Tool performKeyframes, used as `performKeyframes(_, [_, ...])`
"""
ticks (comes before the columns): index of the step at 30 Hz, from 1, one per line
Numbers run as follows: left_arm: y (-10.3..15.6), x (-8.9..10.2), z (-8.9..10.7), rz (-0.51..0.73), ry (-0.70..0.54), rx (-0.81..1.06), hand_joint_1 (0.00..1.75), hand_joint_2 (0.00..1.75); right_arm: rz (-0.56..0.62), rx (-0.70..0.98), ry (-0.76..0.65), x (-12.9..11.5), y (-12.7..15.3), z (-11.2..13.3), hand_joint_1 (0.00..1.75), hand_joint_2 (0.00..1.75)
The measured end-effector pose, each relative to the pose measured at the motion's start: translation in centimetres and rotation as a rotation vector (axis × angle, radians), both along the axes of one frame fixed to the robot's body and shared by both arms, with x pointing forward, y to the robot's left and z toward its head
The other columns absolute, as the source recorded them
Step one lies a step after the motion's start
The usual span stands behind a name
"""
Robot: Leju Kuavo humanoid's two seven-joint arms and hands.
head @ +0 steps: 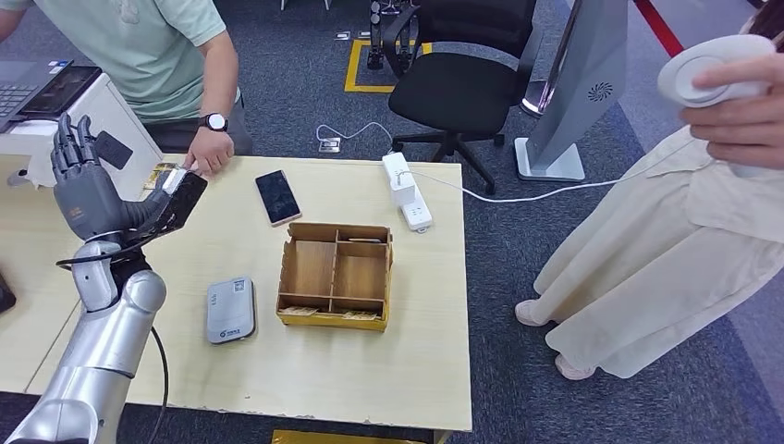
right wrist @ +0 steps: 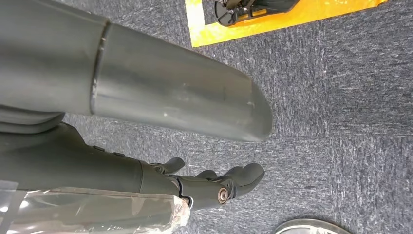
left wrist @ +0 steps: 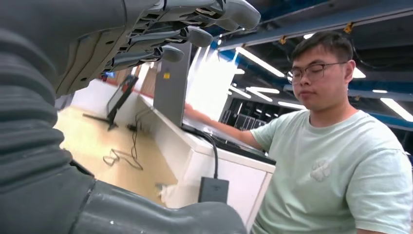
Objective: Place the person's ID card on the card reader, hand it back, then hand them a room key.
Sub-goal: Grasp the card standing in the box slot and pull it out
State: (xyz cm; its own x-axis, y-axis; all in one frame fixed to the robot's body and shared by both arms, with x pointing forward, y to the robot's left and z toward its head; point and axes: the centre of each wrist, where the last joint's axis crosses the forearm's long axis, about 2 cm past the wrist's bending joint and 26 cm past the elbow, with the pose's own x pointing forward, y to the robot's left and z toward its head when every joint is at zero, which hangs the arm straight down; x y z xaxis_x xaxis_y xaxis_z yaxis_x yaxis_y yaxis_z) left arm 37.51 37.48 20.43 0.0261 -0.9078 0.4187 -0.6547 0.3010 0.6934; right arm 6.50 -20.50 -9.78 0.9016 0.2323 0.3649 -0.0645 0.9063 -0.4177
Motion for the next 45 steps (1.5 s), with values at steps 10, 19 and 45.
performKeyframes(10, [2.8, -2.5, -0.9, 0.011, 0.045, 0.07, 0.0, 1.75, -0.004, 0.004, -0.01, 0.0, 0.0, 0.0, 0.0, 0.0])
performKeyframes(19, [3.6, -5.3, -2.4, -0.009, 0.112, 0.172, 0.0, 0.87, -0.021, 0.009, -0.011, -0.1, 0.0, 0.0, 0.0, 0.0])
performKeyframes(45, [0.1, -12.5, -5.0, -0.184, 0.283, 0.397, 0.0, 1.75, -0.063, 0.015, -0.028, -0.5, -0.2, -0.1, 0.0, 0.0])
